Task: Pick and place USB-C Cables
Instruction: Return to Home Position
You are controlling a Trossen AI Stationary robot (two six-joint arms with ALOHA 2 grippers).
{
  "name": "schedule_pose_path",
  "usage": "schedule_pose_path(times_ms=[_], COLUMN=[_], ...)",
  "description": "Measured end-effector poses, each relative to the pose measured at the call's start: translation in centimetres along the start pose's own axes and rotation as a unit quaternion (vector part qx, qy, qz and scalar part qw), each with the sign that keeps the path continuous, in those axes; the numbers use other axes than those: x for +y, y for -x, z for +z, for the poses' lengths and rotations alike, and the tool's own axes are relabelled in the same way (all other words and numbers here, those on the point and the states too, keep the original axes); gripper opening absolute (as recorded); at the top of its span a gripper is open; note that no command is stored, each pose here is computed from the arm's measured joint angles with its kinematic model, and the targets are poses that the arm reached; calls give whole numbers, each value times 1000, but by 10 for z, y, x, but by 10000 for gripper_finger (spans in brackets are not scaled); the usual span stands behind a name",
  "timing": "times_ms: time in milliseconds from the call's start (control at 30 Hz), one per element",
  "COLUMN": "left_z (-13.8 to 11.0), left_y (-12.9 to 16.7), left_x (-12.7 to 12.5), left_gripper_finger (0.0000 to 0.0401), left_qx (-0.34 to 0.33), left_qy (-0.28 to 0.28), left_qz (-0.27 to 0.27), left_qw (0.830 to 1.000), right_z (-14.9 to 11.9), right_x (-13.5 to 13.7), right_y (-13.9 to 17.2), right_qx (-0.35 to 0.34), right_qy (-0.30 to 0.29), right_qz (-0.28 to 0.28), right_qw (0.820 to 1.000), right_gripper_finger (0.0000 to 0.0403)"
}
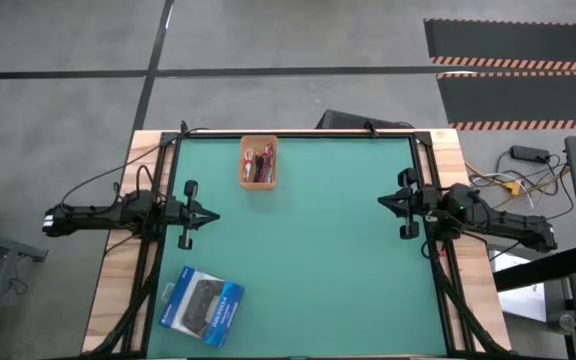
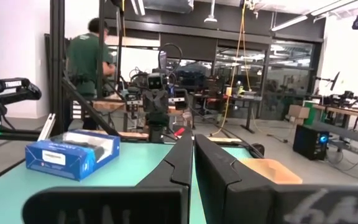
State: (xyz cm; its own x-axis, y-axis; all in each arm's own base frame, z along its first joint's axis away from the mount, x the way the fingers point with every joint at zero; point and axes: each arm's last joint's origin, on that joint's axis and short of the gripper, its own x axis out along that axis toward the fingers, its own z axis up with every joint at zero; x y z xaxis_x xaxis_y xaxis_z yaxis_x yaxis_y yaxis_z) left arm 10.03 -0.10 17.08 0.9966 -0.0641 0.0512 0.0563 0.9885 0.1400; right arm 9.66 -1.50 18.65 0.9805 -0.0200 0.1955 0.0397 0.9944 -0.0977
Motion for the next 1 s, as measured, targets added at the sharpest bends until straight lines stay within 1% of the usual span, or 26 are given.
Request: schedule_pose_path(times_ms=[1000], left_z=[-1], left_y=[-1], left_x=[0], left_gripper_finger=[0], left_qx=[5], left_qy=[0], left_qz=[0], left_qw=[1000], right_z=[-1], right_x=[0], right_y=[0], right_qx=[3], right_qy=[-1], right_qz=[0], right_qw=[1000], right_gripper_finger=[8])
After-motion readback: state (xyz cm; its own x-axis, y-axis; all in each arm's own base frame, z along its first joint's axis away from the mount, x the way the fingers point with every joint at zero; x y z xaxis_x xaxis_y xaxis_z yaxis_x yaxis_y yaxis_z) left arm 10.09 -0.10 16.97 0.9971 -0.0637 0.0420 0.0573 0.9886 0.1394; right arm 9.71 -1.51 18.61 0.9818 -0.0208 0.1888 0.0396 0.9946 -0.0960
